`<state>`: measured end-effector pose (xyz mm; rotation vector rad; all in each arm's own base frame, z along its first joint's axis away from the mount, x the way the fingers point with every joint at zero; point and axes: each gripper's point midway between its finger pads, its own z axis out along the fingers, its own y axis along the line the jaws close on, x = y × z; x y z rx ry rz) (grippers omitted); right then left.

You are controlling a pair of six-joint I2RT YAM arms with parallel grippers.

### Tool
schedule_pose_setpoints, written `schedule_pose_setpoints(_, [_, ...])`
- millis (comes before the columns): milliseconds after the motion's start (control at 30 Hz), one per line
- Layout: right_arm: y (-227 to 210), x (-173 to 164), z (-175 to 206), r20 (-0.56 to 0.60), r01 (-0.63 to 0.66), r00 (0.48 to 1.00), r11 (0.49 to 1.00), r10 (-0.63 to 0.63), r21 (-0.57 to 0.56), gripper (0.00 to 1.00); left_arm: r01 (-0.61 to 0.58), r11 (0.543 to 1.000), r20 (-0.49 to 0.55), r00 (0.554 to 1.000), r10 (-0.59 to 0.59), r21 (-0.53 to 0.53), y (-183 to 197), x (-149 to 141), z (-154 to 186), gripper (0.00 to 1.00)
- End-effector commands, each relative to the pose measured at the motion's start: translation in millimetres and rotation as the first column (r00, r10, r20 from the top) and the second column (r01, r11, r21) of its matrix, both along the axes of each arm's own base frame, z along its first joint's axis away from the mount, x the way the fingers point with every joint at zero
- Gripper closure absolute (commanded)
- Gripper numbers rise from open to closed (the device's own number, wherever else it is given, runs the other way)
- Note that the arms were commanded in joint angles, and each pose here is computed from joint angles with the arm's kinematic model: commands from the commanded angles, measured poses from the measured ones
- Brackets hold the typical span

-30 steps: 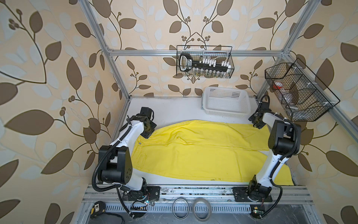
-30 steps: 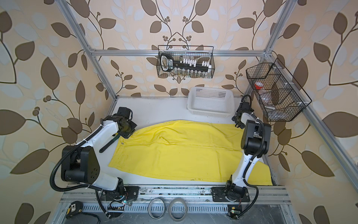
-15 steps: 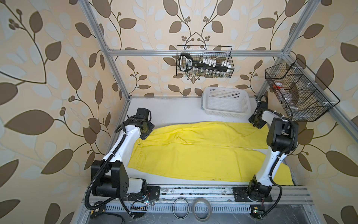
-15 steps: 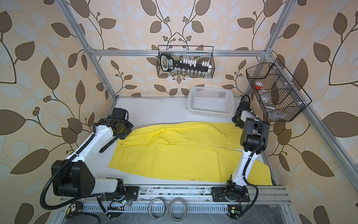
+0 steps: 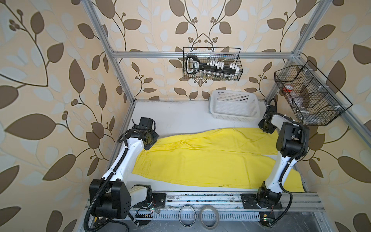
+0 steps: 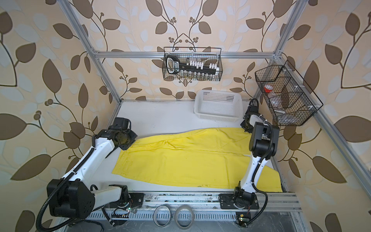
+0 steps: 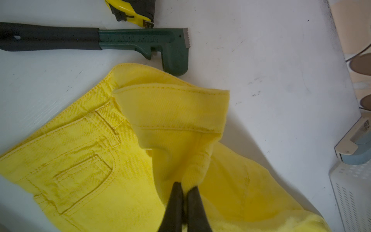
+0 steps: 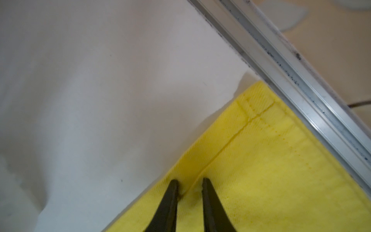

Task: Fold and stack the trousers
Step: Fold the trousers at the center of the table.

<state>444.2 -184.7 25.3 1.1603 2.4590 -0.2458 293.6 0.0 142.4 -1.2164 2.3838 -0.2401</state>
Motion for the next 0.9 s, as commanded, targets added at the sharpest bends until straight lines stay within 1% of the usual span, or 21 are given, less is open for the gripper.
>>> schedule_pose_setpoints(0, [8, -32, -21, -0.112, -0.009, 0.994, 1.0, 0.012, 0.026, 0.75, 0.028, 0.999, -0.005, 1.0, -0.028, 0.016, 0, -8, 3, 1.0])
schedule_pose_setpoints(67, [8, -36, -22, -0.121, 0.006, 0.993, 1.0, -0.002, 0.026, 0.75, 0.034, 0.999, 0.006, 0.999, -0.034, 0.018, 0, -8, 6, 1.0])
schedule_pose_setpoints(133, [9, -35, -16, -0.092, 0.015, 0.996, 1.0, -0.014, 0.012, 0.69, 0.039, 0.999, 0.013, 0.999, -0.039, 0.02, 0, -8, 8, 1.0])
schedule_pose_setpoints(167, [11, -35, -15, -0.095, 0.011, 0.995, 1.0, -0.011, 0.0, 0.68, 0.04, 0.999, 0.014, 0.999, -0.041, 0.022, 0, -8, 9, 1.0])
schedule_pose_setpoints(233, [10, -37, -16, -0.098, 0.022, 0.995, 1.0, -0.022, -0.004, 0.7, 0.042, 0.999, 0.014, 0.999, -0.043, 0.024, 0, -8, 9, 1.0])
schedule_pose_setpoints(367, [11, -38, -16, -0.07, 0.033, 0.997, 0.999, -0.03, 0.029, 0.68, 0.043, 0.999, 0.019, 0.999, -0.043, 0.01, -2, -4, 10, 1.0])
schedule_pose_setpoints(433, [10, -38, -12, -0.074, 0.03, 0.997, 0.999, -0.029, 0.019, 0.71, 0.045, 0.999, 0.018, 0.999, -0.045, 0.004, -3, -2, 9, 1.0])
schedule_pose_setpoints(500, [11, -34, -4, -0.042, 0.03, 0.999, 0.999, -0.029, 0.016, 0.71, 0.048, 0.999, 0.016, 0.999, -0.048, 0.0, -4, 0, 8, 1.0])
schedule_pose_setpoints(533, [10, -34, -2, -0.045, 0.03, 0.999, 0.999, -0.03, 0.013, 0.72, 0.051, 0.999, 0.016, 0.999, -0.051, -0.004, -5, 1, 7, 1.0])
schedule_pose_setpoints(567, [10, -33, 1, -0.058, 0.029, 0.998, 0.999, -0.028, 0.013, 0.77, 0.051, 0.999, 0.012, 0.999, -0.051, -0.003, -5, 1, 6, 1.0])
schedule_pose_setpoints(667, [12, -28, 13, -0.054, 0.005, 0.999, 1.0, -0.005, 0.005, 0.8, 0.047, 0.999, 0.014, 0.999, -0.047, 0.002, -4, 1, 7, 1.0])
schedule_pose_setpoints(733, [17, -27, 9, -0.059, 0.005, 0.998, 0.999, -0.003, 0.045, 0.89, 0.049, 0.999, 0.018, 0.999, -0.048, 0.0, -4, 1, 7, 1.0])
schedule_pose_setpoints(800, [20, -25, 1, -0.079, -0.008, 0.997, 0.998, 0.012, 0.062, 0.97, 0.049, 0.999, 0.016, 0.999, -0.049, -0.002, -5, 2, 7, 1.0])
schedule_pose_setpoints(867, [23, -26, -3, -0.084, -0.017, 0.996, 0.998, 0.023, 0.065, 1.0, 0.054, 0.999, 0.019, 0.998, -0.054, -0.001, -5, 2, 8, 1.0])
